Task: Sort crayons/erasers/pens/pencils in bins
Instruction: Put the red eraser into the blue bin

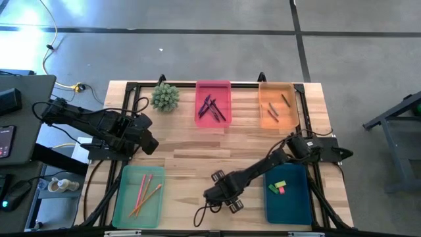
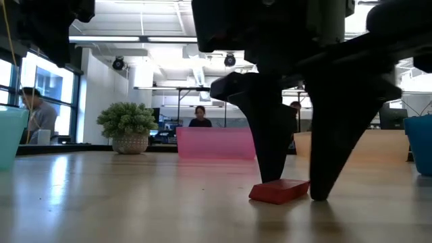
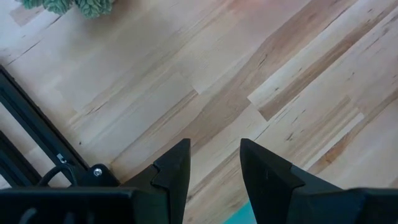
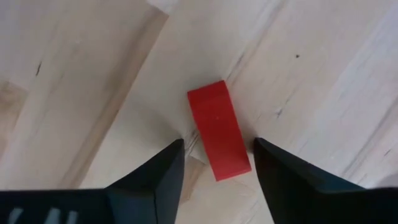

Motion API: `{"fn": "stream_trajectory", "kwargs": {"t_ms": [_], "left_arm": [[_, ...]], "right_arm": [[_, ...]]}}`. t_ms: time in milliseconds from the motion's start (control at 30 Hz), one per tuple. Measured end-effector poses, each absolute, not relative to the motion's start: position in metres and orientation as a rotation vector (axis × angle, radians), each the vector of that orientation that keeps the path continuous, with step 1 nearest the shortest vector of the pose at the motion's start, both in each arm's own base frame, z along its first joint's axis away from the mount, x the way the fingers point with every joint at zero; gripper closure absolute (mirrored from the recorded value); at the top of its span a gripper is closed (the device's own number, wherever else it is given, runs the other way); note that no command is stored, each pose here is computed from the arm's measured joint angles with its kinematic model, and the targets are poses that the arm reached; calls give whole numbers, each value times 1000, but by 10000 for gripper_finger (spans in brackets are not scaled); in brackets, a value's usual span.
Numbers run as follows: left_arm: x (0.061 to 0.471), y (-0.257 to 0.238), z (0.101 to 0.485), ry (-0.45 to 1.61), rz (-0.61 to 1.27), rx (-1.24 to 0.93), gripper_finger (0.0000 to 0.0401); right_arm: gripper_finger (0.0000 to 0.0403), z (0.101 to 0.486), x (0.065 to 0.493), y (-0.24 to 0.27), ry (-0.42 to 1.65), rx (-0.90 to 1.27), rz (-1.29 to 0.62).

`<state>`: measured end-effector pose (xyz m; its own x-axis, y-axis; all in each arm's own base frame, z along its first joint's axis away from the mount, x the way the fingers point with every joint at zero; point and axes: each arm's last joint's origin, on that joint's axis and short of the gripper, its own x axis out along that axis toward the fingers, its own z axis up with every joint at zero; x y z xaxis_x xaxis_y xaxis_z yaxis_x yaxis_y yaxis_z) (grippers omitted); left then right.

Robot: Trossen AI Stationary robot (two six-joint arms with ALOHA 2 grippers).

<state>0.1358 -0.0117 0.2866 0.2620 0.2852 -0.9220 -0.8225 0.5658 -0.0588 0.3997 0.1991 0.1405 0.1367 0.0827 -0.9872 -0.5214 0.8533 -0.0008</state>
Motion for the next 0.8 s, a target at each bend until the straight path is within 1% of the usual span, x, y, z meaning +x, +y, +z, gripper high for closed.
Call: {"fn": "stream_trajectory", "kwargs": {"t_ms": [267, 600, 733, 800], "left_arm": [[136, -12, 287, 1053, 815, -612, 274], [136, -12, 287, 1072, 784, -570, 274], [136, -12, 287, 1082, 768, -546, 274], [136, -12, 287, 1084, 765, -541, 274]], "right_arm": [[275, 139, 400, 197, 1389, -353, 427], [330, 138, 395, 205, 1387, -377, 428], [350, 138, 395, 205, 1394, -341, 397], [354, 138, 395, 205, 1396, -332, 390]]}}
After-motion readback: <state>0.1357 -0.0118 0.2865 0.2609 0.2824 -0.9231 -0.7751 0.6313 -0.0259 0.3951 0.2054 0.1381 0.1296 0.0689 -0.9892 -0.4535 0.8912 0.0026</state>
